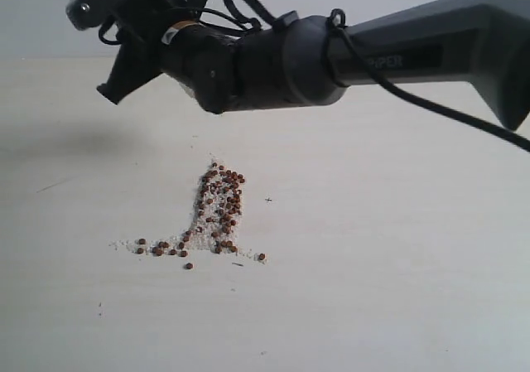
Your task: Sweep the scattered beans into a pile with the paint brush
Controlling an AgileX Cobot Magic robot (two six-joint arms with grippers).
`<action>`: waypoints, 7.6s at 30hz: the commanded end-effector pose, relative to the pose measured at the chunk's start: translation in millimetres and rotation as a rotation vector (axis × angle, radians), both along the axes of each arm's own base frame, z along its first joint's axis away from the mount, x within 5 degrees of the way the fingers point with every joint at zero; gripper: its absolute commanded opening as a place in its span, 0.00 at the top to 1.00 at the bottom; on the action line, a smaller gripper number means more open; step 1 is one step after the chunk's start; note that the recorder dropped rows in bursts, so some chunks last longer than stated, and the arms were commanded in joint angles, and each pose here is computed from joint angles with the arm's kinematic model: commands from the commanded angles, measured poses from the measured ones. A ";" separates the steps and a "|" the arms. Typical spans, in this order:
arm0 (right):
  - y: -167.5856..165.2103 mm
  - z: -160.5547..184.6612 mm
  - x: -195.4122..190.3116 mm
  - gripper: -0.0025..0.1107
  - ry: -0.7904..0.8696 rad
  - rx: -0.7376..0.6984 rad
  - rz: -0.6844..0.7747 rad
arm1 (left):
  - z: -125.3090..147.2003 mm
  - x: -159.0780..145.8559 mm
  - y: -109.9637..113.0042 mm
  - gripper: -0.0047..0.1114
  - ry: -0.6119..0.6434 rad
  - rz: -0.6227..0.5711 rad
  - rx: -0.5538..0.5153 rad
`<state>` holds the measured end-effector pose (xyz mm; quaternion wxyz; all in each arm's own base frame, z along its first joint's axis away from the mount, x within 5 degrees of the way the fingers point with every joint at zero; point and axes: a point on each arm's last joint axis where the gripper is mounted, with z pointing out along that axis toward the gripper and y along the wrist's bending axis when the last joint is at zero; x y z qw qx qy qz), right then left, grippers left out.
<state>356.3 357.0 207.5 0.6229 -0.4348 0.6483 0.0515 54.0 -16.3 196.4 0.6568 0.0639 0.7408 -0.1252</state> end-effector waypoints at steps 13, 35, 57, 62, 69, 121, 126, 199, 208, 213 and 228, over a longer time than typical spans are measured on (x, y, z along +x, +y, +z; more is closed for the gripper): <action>-49.5 -4.5 20.0 0.98 -0.065 0.077 0.697 | -0.1 -0.4 -0.2 0.95 -0.006 -0.005 -0.007; -58.6 -83.3 82.3 0.98 -0.047 0.042 0.794 | -0.1 -0.4 -0.2 0.95 -0.006 -0.005 -0.007; -63.8 -31.3 53.3 0.98 0.197 0.028 1.009 | -0.1 -0.4 -0.2 0.95 -0.006 -0.005 -0.007; -65.2 24.4 44.8 0.98 0.275 0.101 0.947 | -0.1 -0.4 -0.2 0.95 -0.006 -0.005 -0.007; -43.0 52.2 29.0 0.98 0.472 0.189 0.752 | -0.1 -0.4 -0.2 0.95 -0.006 -0.005 -0.007; 98.2 -72.3 -147.4 0.98 0.364 0.475 -0.645 | -0.1 -0.4 -0.2 0.95 -0.006 -0.005 -0.007; 92.6 -71.6 -140.4 0.98 0.384 0.481 -0.690 | -0.1 -0.4 -0.2 0.95 -0.006 -0.005 -0.007; -7.0 2.8 -156.0 0.98 0.563 0.008 0.140 | -0.1 -0.4 -0.2 0.95 -0.006 -0.005 -0.007; 20.1 -13.4 -148.6 0.98 0.610 0.001 0.200 | -0.1 -0.4 -0.2 0.95 -0.006 -0.005 -0.007; 19.8 -22.6 -138.4 0.98 0.573 -0.009 0.122 | -0.1 -0.4 -0.2 0.95 -0.006 -0.005 -0.007; 9.6 -31.2 -119.1 0.98 0.446 -0.024 -0.079 | -0.1 -0.4 -0.2 0.95 -0.006 -0.005 -0.007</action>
